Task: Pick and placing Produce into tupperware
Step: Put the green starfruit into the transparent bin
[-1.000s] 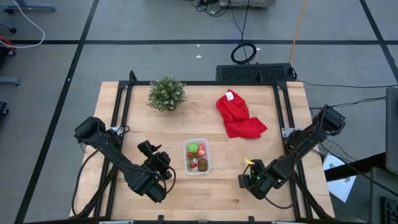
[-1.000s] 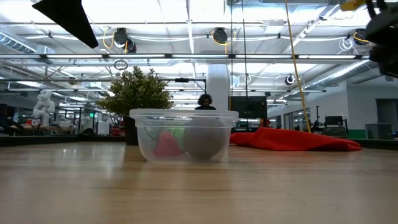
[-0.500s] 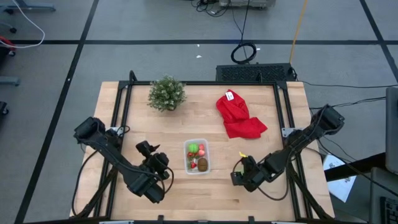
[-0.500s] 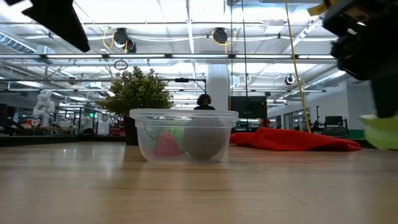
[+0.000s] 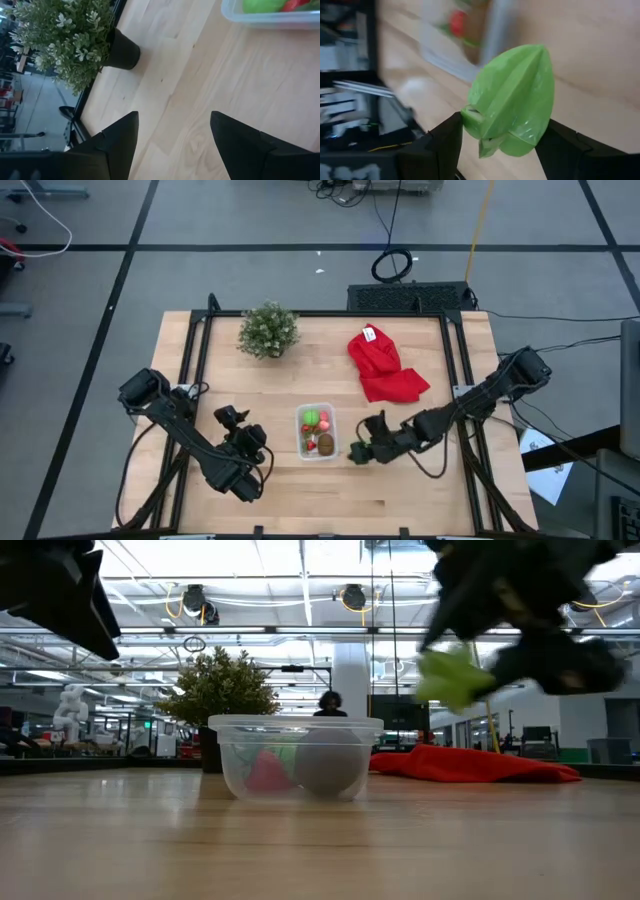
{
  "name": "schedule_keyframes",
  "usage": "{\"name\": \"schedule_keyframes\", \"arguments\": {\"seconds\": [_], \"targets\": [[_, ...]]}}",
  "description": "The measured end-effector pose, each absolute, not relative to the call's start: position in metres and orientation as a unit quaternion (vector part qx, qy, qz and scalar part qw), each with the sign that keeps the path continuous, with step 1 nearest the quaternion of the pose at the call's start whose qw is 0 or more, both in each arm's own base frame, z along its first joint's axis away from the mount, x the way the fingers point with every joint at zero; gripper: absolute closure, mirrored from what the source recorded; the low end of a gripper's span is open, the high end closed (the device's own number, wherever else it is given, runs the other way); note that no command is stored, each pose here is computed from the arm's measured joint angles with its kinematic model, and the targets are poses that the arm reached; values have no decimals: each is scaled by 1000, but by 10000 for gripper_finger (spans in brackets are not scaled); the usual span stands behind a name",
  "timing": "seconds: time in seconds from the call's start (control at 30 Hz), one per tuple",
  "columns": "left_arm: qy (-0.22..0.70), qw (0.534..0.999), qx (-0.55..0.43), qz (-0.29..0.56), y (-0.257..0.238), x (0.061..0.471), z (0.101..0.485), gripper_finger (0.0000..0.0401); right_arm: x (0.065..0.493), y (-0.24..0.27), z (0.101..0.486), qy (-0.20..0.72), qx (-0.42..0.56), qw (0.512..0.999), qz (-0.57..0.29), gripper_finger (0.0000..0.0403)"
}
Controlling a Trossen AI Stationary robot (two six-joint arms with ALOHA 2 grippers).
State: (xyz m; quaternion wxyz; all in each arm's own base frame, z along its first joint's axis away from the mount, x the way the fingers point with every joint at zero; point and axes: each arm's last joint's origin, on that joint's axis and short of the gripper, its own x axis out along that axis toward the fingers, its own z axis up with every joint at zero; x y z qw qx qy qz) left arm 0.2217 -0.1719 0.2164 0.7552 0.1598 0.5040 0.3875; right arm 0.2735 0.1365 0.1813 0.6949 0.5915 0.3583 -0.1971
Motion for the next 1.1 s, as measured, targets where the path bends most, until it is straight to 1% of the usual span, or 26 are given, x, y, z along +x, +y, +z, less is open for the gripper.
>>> {"name": "schedule_keyframes", "arguments": {"seconds": [0.33,0.43,0.7,0.97,1.1], "targets": [[508,752,163,387,-172,219,214,148,313,91,208,215,585,774,-109,193],[508,752,163,387,-172,219,214,148,319,79,212,195,576,788,-93,193],[508,752,163,387,-172,219,214,148,330,66,203,190,572,792,-96,193],[509,752,164,386,-172,219,213,148,368,72,189,248,577,777,-48,193],[509,751,164,386,-172,219,213,148,374,74,187,290,568,768,-61,193]]}}
